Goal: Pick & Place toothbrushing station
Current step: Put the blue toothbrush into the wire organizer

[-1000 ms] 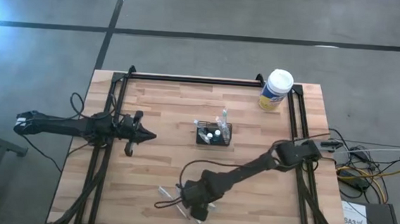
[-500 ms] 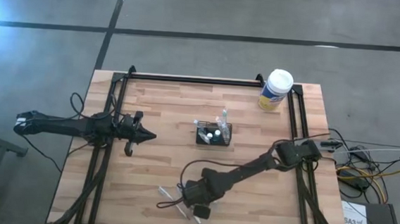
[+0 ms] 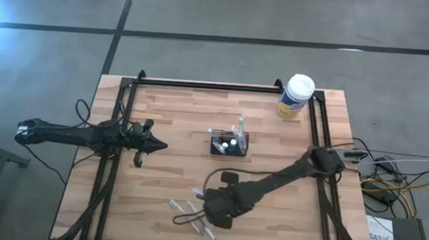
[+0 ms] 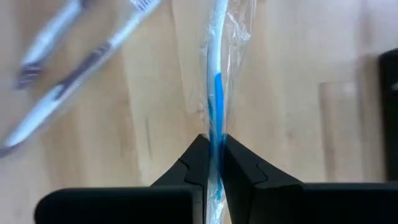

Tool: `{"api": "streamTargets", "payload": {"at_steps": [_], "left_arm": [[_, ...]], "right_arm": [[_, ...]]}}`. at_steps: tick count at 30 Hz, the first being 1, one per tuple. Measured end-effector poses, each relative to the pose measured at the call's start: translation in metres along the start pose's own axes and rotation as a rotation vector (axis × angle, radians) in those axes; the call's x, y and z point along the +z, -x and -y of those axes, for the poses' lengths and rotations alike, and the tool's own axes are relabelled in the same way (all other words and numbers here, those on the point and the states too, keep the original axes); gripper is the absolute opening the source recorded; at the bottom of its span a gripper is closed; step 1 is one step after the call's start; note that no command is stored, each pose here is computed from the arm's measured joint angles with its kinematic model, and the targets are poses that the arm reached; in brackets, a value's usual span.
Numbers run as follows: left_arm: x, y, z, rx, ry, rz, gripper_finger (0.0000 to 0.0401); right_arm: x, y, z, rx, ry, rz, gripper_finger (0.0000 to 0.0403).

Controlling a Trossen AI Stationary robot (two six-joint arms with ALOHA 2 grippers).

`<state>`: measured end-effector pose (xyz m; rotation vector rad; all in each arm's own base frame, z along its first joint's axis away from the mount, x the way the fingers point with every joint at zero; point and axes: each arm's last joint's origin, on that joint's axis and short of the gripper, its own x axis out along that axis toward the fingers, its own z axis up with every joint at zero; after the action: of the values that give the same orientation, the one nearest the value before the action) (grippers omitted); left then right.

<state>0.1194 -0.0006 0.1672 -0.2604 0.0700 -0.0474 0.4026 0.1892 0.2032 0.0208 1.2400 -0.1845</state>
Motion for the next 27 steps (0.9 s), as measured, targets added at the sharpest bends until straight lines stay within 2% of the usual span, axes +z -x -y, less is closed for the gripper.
{"api": "streamTargets", "payload": {"at_steps": [3,7,11,15,20,24,27], "left_arm": [[0.000,0.000,0.000,0.000,-0.004,-0.001,0.0007],[-0.001,0.000,0.000,0.003,-0.005,-0.009,0.0007],[-0.001,0.000,0.000,0.002,-0.010,-0.009,0.0007],[-0.001,0.000,0.000,0.002,-0.015,-0.007,0.0007],[0.000,0.000,0.000,-0.001,-0.046,-0.002,0.0007],[-0.001,0.000,0.001,-0.042,-0.046,-0.015,0.0007],[-0.001,0.000,0.002,-0.056,-0.034,-0.020,0.0007]], "right_arm": [[-0.008,0.030,0.001,-0.007,0.022,0.099,0.0020],[-0.021,0.074,0.011,0.050,0.052,0.326,0.0020],[-0.051,0.096,0.028,0.100,0.075,0.528,0.0019],[-0.081,0.105,0.042,0.164,0.080,0.759,0.0019],[-0.118,0.094,0.052,0.204,0.122,0.939,0.0019],[-0.135,0.087,0.062,0.201,0.069,1.047,0.0019],[-0.145,0.082,0.070,0.157,0.084,1.051,0.0019]]}}
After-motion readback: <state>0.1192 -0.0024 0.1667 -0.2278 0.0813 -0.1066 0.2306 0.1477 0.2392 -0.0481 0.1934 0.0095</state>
